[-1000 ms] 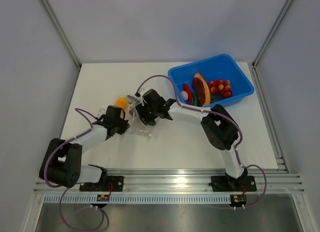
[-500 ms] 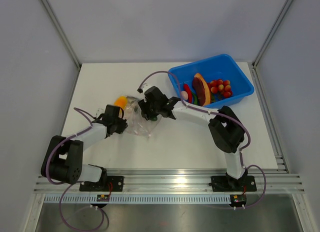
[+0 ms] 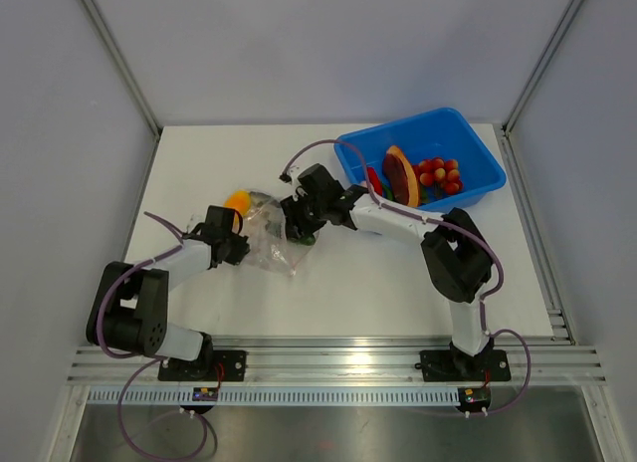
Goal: Open the zip-top bag and remove the fake food
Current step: Pick up the fake vegetable from the zipper food storage bag.
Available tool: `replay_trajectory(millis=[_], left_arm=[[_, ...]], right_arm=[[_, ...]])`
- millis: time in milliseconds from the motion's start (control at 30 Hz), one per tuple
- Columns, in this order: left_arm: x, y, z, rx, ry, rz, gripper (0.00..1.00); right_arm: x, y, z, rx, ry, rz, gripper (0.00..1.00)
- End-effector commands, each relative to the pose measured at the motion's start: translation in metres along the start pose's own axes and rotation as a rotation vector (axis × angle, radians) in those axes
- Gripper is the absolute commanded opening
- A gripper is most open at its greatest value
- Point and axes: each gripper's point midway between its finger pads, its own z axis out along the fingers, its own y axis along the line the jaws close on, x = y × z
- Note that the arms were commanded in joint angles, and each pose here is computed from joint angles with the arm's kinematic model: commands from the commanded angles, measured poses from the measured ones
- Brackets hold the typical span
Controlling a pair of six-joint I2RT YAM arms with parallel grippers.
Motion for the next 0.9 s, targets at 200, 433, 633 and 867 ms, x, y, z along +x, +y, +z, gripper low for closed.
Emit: replay_trajectory(millis=[200, 433, 633, 867], left_arm=[[-0.022, -0.007, 0.002, -0.007, -0.058, -0.009, 0.0], [-0.029, 0.001, 0.004, -0.04, -0.075, -0.03, 0.0], [-0.034, 0.006, 0.003, -0.057, -0.09, -0.047, 0.0], [-0.034, 0.007, 0.002, -0.059, -0.087, -0.053, 0.0]], right_arm=[[-0.002, 0.017, -0.024, -0.113, 0.083, 0.02, 0.4], [-0.006, 0.009, -0.054, -0.103, 0.06, 0.04, 0.4], [-0.021, -0.01, -0.09, -0.124, -0.029, 0.122, 0.4], [-0.031, -0.033, -0.131, -0.014, -0.122, 0.128, 0.4]])
